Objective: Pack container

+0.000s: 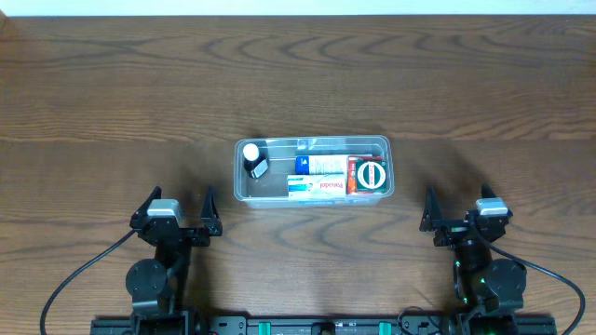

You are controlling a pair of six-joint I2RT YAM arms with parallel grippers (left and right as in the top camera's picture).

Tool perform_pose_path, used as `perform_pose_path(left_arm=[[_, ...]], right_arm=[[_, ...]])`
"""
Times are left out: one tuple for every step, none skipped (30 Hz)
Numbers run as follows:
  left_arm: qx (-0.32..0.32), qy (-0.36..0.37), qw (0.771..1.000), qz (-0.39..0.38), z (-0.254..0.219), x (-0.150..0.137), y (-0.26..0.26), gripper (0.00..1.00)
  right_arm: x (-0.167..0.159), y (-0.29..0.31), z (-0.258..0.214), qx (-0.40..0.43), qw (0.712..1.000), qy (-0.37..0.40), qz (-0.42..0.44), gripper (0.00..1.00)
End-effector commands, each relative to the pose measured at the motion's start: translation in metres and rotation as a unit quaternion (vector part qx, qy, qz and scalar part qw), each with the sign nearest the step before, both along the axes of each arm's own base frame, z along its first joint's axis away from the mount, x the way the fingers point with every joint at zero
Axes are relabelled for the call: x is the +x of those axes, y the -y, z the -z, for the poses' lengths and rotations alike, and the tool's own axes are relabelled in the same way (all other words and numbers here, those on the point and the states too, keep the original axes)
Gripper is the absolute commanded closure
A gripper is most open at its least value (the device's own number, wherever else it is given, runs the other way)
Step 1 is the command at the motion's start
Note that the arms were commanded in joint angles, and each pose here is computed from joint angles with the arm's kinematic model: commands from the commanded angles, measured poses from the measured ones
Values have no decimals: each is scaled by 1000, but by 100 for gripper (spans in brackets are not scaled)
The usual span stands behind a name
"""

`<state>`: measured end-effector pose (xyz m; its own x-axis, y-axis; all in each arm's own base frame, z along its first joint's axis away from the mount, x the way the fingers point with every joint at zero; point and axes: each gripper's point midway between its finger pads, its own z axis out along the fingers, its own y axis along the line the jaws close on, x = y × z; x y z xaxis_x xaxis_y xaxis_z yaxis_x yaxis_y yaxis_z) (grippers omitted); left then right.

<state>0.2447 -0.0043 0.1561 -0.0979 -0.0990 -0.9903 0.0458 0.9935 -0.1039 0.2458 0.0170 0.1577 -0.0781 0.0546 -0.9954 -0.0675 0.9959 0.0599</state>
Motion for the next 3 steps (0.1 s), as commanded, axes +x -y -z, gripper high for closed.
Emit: perform_pose_path(left_arm=[[-3,-22,1000,6,15,-1,2,2],[-3,-22,1000,6,15,-1,2,2],[-3,-22,1000,6,15,-1,2,2]], right_arm=[[0,0,1,-6,1000,0,0,1],[0,0,1,-6,1000,0,0,1],[0,0,1,-6,1000,0,0,1]])
